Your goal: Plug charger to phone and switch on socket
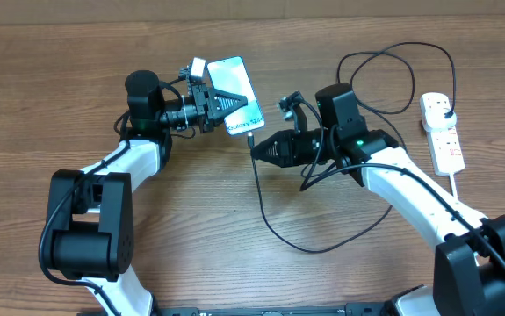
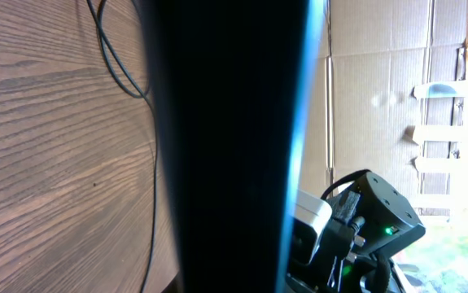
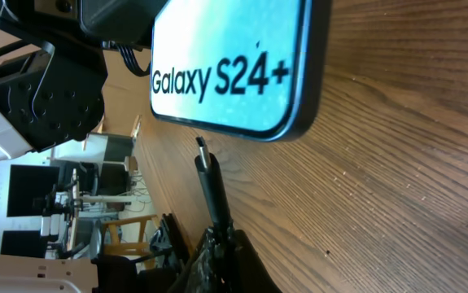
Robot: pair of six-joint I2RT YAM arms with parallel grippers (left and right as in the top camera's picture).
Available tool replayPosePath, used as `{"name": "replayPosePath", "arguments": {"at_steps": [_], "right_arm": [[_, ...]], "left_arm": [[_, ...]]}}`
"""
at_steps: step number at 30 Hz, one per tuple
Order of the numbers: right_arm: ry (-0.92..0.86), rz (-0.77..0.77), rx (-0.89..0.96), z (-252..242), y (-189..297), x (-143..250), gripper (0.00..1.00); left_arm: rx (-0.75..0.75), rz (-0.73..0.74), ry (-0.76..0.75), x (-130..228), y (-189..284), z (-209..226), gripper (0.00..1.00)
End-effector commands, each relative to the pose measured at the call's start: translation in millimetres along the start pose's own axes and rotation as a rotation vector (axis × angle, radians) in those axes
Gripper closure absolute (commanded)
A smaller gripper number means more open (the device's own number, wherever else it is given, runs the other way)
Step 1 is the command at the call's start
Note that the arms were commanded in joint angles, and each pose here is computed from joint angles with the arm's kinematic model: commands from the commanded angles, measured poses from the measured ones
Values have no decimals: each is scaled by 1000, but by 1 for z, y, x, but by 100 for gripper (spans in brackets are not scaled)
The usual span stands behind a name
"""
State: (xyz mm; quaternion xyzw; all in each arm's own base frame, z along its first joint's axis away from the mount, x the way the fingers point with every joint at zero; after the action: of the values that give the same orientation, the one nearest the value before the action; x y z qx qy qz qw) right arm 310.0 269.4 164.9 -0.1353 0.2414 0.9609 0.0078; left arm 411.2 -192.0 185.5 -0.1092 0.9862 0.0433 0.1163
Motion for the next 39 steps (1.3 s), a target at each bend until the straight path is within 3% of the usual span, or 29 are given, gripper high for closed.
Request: {"name": "replayPosePath", "arguments": {"at_steps": [1,26,27,29,33,39], "right_arm": [[6,13,-16,3,-3,3,96],[29,3,-4,1,-3,1,96],[42,0,10,-1,-4,1,90],[75,-16,57,-5,-8,1,61],[186,-61,220,-17,-22,0,29],[395,-127,490,-28,-39,0,11]], "left_arm": [[19,1,-81,-4,-2,-18,96],[34,-1,-111,-5,0,-24,96],[32,-8,-112,-7,1,-23,96],[26,-24,-113,-10,4,-22,96],[8,-75,-122,-22,16,-18,96],[-19,-148,-106,-40,44,-10,96]]}}
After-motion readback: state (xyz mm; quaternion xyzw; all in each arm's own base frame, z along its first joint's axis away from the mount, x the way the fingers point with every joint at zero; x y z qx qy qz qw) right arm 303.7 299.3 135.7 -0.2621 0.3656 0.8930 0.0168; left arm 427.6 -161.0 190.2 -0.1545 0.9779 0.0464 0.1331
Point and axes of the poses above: each gripper's point midway between its finger pads, its own y axis back along the fingers, its own z axis along the line the jaws close on, x = y × z, the point moved 1 cm from there along y, back along the fingers, and after that the axes turned 7 degrees about -y, right-handed, at the moved point
